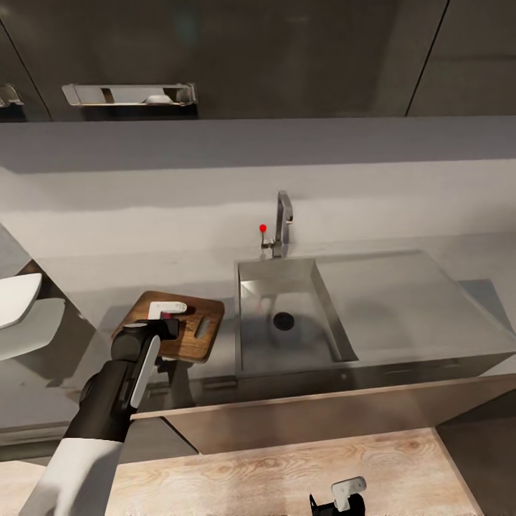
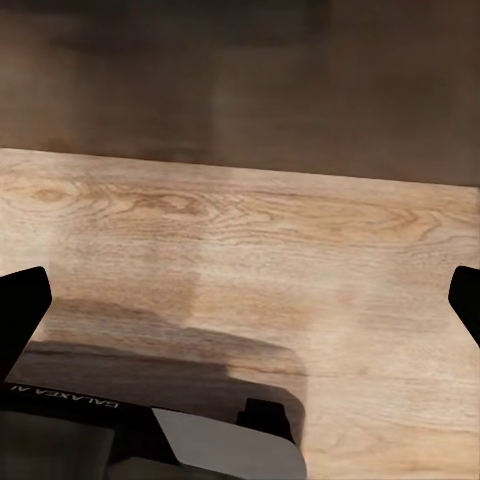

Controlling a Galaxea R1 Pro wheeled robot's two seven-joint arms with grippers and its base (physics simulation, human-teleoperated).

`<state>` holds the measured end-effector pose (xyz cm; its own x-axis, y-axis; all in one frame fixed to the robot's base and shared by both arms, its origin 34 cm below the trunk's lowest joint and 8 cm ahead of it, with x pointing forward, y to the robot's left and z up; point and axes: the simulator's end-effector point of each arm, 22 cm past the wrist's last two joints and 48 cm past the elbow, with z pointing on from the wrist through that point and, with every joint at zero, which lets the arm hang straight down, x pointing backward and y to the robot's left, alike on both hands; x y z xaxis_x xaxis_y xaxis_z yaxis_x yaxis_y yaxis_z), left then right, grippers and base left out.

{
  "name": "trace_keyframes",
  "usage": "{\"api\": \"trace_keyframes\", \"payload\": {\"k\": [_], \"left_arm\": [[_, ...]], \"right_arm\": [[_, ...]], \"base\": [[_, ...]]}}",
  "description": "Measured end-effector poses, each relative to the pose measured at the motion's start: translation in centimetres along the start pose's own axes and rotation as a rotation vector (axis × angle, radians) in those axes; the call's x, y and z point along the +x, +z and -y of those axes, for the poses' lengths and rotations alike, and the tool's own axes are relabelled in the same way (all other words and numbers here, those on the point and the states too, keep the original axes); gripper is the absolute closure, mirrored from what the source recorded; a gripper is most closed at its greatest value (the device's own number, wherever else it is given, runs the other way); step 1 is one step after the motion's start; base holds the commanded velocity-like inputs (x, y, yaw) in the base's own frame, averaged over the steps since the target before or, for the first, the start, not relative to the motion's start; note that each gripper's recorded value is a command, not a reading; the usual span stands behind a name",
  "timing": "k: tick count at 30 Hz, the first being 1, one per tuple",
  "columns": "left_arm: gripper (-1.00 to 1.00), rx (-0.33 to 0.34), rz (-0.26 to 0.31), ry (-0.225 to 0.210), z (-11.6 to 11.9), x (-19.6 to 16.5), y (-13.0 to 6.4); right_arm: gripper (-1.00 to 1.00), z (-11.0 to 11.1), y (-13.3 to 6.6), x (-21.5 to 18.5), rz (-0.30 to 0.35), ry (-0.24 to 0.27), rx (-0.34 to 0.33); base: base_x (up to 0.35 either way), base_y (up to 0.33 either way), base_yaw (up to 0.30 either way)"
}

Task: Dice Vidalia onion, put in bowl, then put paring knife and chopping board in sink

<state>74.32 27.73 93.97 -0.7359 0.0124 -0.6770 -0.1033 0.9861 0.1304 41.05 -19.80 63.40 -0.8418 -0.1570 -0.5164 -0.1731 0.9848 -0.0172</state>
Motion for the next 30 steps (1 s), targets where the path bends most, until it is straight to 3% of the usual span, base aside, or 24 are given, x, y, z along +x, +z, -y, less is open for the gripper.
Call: {"api": "trace_keyframes", "payload": {"k": [15, 30], "left_arm": [[1.0, -0.001, -0.007, 0.002, 0.03, 0.43, 0.46], [1.0, -0.011, -0.008, 0.009, -0.21, 0.46, 0.48]], "right_arm": [[-1.0, -0.11, 0.08, 0.75, -0.015, 0.001, -0.002], [-1.0, -0.11, 0.08, 0.77, -0.016, 0.001, -0.002]], "base": [[0.0, 0.0, 0.0], [0.092, 0.034, 0.0]]}}
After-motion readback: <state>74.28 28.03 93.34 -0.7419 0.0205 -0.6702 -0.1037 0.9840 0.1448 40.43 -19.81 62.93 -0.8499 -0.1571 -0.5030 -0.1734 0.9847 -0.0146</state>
